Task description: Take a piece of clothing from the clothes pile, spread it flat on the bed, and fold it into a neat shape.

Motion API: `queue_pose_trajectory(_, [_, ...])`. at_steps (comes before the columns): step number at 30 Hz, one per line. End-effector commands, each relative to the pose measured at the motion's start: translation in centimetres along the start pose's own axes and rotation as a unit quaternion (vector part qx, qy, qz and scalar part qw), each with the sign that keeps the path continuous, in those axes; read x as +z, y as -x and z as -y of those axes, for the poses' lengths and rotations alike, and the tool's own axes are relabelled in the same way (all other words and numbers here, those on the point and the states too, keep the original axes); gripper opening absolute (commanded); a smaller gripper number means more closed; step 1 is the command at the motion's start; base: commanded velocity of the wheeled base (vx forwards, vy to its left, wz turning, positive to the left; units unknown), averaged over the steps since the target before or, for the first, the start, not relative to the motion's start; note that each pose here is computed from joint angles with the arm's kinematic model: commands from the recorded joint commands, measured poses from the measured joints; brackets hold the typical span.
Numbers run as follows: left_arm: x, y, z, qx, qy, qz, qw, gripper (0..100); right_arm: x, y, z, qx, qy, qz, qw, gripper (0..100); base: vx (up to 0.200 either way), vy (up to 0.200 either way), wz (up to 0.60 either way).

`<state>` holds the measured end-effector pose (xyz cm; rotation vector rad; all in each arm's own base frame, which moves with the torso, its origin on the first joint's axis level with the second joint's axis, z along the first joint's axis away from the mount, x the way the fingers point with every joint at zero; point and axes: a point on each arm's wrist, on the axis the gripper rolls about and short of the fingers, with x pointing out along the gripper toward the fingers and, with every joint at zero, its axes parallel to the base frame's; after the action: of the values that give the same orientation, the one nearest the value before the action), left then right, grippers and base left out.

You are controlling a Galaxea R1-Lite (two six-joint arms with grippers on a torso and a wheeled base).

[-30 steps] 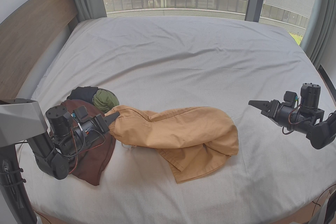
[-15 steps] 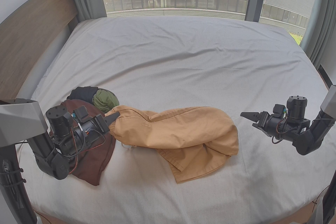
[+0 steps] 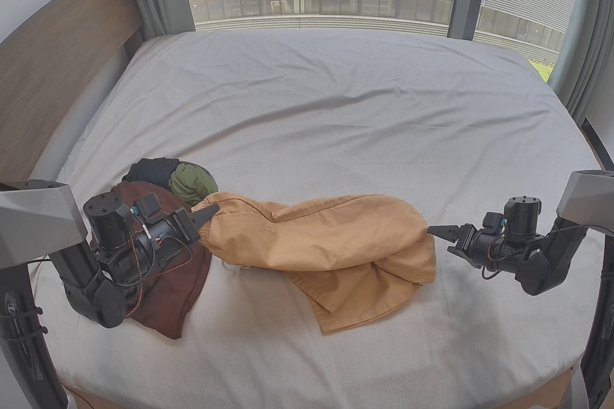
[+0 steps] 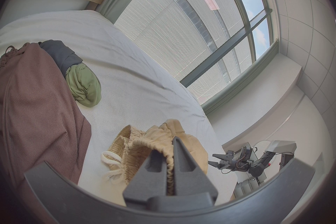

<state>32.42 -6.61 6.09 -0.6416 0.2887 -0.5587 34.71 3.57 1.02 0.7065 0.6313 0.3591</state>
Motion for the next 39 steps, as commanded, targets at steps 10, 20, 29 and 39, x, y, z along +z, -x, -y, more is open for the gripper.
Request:
queue_pose_trajectory(10, [0.0,-0.1,0.0,-0.001,0.001,0.0,1.0,0,-1.8,-2.1,1.3,0.014,-0.033,-0.019,0.9992,0,0.0,0.0,0.0])
queue_pose_trajectory(20, [0.2,-0.2,-0.2,0.0,0.005,0.005,1.0,0,-1.1,0.1,-0.8,0.062,-0.032,-0.019,0.9974,0,0.0,0.0,0.0])
queue_pose_trajectory(29, [0.1,-0.6,-0.7,0.006,0.006,0.006,0.9999,0,-4.4,1.9,-4.1,0.084,-0.011,-0.078,0.9934,0,0.0,0.0,0.0])
queue_pose_trajectory(39, [0.5,-1.0,-1.1,0.013,0.004,0.02,0.9997,0,-10.7,1.4,-4.3,0.077,0.047,-0.19,0.9776,0,0.0,0.0,0.0])
